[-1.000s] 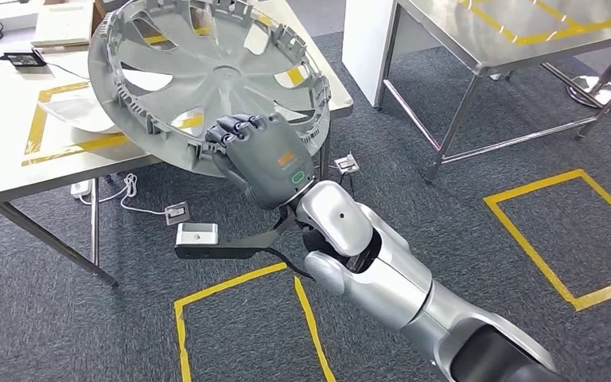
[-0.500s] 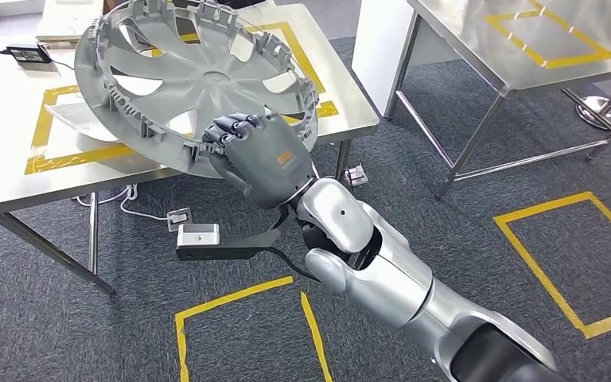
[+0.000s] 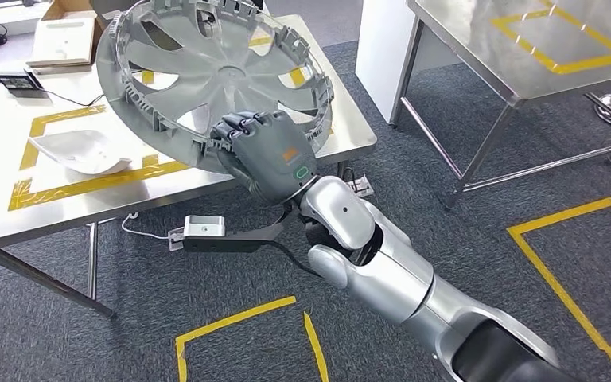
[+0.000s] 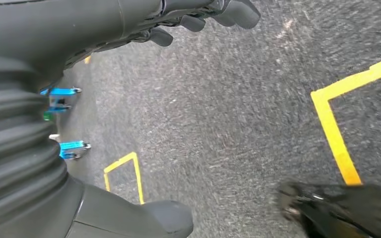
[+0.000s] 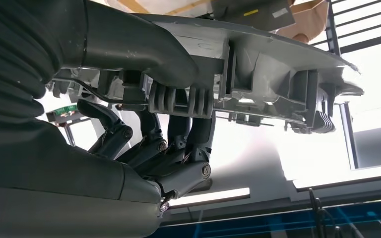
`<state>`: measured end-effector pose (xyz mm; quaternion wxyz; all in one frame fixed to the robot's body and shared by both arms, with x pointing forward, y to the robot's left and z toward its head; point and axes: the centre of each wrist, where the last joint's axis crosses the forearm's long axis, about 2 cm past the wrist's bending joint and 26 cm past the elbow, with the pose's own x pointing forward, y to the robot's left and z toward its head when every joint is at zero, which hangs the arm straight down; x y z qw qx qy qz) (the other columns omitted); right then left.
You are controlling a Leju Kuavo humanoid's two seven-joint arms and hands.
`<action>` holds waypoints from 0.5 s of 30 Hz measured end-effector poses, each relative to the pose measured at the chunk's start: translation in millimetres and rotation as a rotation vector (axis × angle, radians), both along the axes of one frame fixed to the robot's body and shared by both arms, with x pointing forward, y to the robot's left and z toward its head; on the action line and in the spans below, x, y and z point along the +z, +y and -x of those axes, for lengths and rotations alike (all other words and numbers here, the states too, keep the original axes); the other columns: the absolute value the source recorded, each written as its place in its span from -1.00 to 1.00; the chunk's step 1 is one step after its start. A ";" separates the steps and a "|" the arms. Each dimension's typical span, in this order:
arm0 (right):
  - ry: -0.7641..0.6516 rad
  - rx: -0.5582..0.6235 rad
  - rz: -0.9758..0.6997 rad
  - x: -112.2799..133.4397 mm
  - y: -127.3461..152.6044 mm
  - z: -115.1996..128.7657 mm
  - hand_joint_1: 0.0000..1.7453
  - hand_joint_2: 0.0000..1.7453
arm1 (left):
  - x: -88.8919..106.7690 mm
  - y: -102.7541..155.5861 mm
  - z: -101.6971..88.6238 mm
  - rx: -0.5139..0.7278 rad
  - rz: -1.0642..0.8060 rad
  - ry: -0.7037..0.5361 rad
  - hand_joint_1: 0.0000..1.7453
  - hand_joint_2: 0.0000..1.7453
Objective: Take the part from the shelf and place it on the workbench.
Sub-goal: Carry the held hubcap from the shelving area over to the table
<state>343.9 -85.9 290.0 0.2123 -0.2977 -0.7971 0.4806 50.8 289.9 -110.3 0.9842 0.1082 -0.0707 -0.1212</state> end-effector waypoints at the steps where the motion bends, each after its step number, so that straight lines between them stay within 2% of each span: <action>1: 0.001 -0.001 0.001 -0.3 -0.2 -0.1 1.00 1.00 | -0.1 0.3 0.7 0.000 -0.001 0.002 -1.00 1.00; 15: -0.001 -0.007 0.014 -0.1 -2.1 -3.0 1.00 1.00 | -0.1 1.3 0.6 0.000 -0.002 0.001 -1.00 1.00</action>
